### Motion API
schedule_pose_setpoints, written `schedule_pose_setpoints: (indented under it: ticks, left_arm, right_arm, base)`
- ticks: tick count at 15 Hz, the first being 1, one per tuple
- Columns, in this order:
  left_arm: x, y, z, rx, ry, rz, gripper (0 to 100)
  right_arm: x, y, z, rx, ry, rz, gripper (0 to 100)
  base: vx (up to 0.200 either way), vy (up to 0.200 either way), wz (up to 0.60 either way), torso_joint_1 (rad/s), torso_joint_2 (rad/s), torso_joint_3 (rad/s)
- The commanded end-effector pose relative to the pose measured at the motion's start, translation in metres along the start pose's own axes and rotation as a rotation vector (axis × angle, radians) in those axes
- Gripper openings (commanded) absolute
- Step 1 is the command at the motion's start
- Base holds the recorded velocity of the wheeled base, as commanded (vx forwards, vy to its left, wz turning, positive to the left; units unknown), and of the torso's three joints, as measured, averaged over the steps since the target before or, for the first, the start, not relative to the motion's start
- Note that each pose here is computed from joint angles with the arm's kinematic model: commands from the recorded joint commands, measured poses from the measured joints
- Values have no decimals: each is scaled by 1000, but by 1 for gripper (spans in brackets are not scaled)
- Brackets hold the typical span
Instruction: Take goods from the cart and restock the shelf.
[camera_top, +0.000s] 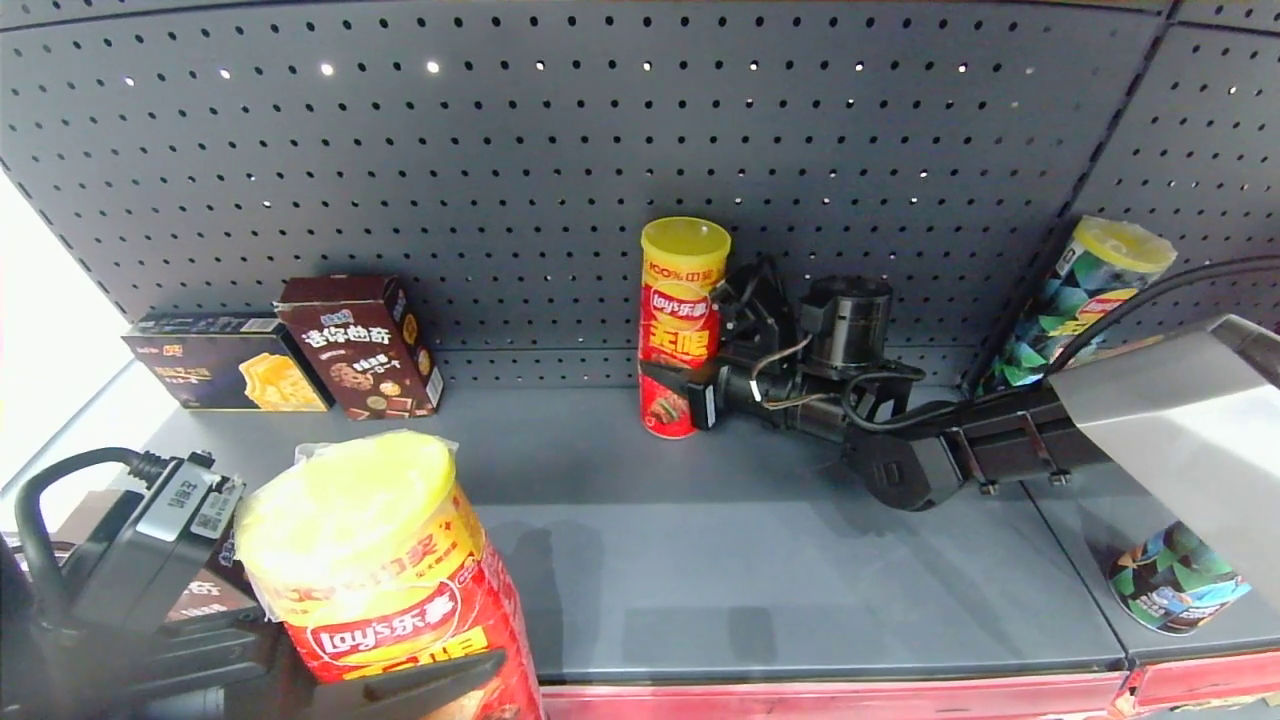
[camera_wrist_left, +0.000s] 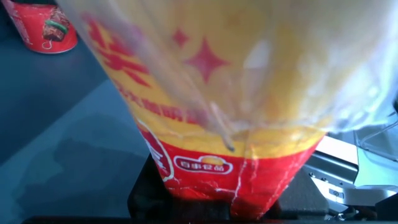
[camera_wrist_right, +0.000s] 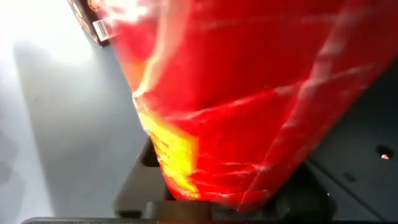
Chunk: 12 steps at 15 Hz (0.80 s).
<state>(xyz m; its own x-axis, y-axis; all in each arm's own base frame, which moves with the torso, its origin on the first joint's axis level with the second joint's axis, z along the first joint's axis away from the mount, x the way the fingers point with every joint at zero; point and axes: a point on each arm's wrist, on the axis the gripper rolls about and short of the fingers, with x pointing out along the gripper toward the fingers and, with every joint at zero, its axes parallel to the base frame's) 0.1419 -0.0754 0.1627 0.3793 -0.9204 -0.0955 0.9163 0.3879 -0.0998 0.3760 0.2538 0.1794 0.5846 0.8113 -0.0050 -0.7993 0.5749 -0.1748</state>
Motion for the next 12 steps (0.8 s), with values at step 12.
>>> schedule_pose_setpoints:
  ticks: [12]
  left_arm:
    - [0,0,0,1,-1,-1,0]
  right_arm:
    - [-114,70,39,-7,-38,229,0]
  base:
    - [0,0,0,0,0,0]
